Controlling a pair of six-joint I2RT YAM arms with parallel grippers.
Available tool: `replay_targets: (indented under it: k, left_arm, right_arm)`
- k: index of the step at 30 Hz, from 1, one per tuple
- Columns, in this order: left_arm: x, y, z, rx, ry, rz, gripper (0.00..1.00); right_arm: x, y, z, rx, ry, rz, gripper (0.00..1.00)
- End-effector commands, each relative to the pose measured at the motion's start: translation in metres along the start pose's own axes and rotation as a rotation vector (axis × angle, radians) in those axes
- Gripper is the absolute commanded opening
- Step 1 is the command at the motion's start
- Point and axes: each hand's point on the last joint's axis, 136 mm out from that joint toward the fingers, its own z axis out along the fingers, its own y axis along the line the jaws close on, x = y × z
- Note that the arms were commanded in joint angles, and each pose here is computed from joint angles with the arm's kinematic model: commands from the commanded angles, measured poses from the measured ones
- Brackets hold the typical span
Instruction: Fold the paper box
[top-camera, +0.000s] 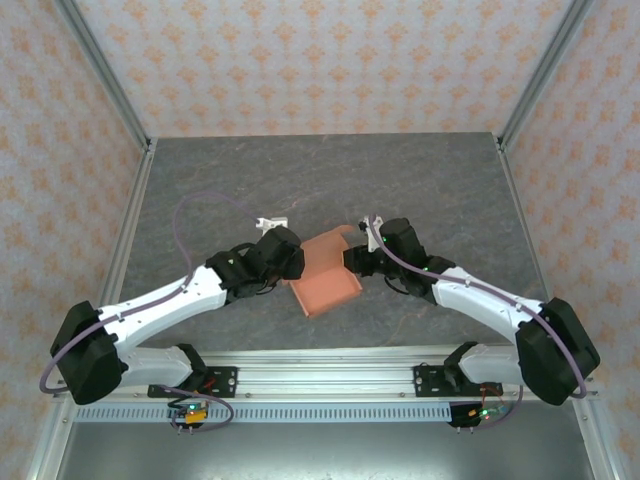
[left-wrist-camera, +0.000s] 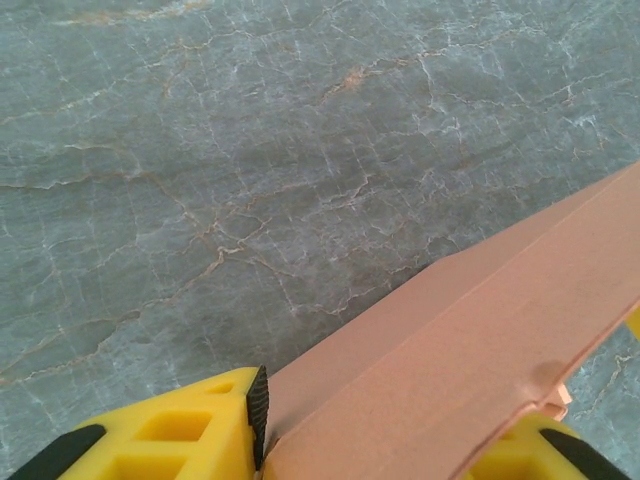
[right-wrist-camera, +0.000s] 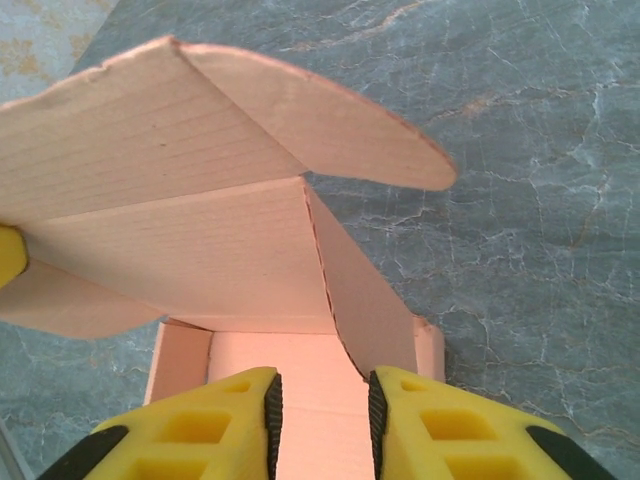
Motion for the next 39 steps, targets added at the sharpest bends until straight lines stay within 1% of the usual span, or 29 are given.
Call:
replay_targets:
  k: [1, 2, 5, 9, 14, 17, 20, 22, 24, 26, 28, 29, 30, 34, 35, 37, 38, 39]
  left_arm:
    - [-0.013, 0.006, -0.008, -0.066, -0.041, 0.025, 0.36]
    - [-0.014, 0.008, -0.009, -0.074, -0.043, 0.033, 0.37]
    - [-0.013, 0.012, -0.010, -0.087, -0.048, 0.055, 0.39]
    - [-0.010, 0.011, -0.009, -0.069, -0.043, 0.083, 0.39]
    - [-0.011, 0.011, -0.011, -0.069, -0.042, 0.108, 0.40]
    - [-0.012, 0.013, -0.015, -0.076, -0.043, 0.110, 0.43]
    - [-0.010, 0.018, -0.019, -0.084, -0.043, 0.101, 0.47]
    - [-0.008, 0.024, -0.022, -0.102, -0.042, 0.096, 0.50]
    - [-0.004, 0.029, -0.023, -0.114, -0.035, 0.092, 0.50]
    - [0.002, 0.031, -0.022, -0.105, -0.018, 0.082, 0.49]
    - [0.014, 0.028, -0.017, -0.071, 0.016, 0.072, 0.45]
    - [0.018, 0.027, -0.015, -0.059, 0.029, 0.064, 0.44]
    - [0.022, 0.028, -0.013, -0.057, 0.039, 0.054, 0.44]
    - [0.028, 0.036, -0.010, -0.082, 0.043, 0.037, 0.45]
    - [0.028, 0.039, -0.011, -0.093, 0.039, 0.035, 0.47]
    - [0.027, 0.043, -0.013, -0.110, 0.031, 0.032, 0.57]
    - [0.026, 0.044, -0.015, -0.113, 0.027, 0.033, 0.60]
    - [0.026, 0.045, -0.016, -0.111, 0.026, 0.033, 0.61]
  right_arm:
    - [-0.012, -0.003, 0.001, 0.038, -0.032, 0.003, 0.31]
    - [-0.011, -0.005, 0.001, 0.050, -0.031, -0.007, 0.31]
    - [-0.012, -0.008, 0.002, 0.071, -0.030, -0.052, 0.36]
    - [-0.018, -0.003, 0.006, 0.047, -0.029, -0.138, 0.43]
    - [-0.029, -0.004, 0.004, 0.081, -0.046, -0.311, 0.55]
    - [-0.033, 0.002, 0.009, 0.053, -0.028, -0.378, 0.56]
    - [-0.038, 0.003, 0.018, 0.049, -0.015, -0.397, 0.56]
    - [-0.040, 0.003, 0.023, 0.047, -0.010, -0.402, 0.56]
    - [-0.041, 0.003, 0.026, 0.042, -0.005, -0.396, 0.52]
    - [-0.041, 0.003, 0.028, 0.042, -0.003, -0.383, 0.44]
    - [-0.041, 0.004, 0.028, 0.034, -0.006, -0.365, 0.32]
    - [-0.041, 0.005, 0.027, 0.032, -0.007, -0.352, 0.28]
    - [-0.039, 0.004, 0.027, 0.032, -0.005, -0.333, 0.26]
    - [-0.033, 0.002, 0.027, 0.031, -0.013, -0.278, 0.23]
    - [-0.031, 0.000, 0.028, 0.034, -0.009, -0.278, 0.23]
    - [-0.027, -0.004, 0.028, 0.052, 0.000, -0.292, 0.23]
    - [-0.027, -0.006, 0.028, 0.061, 0.002, -0.301, 0.24]
    - [-0.028, -0.008, 0.028, 0.075, 0.003, -0.321, 0.27]
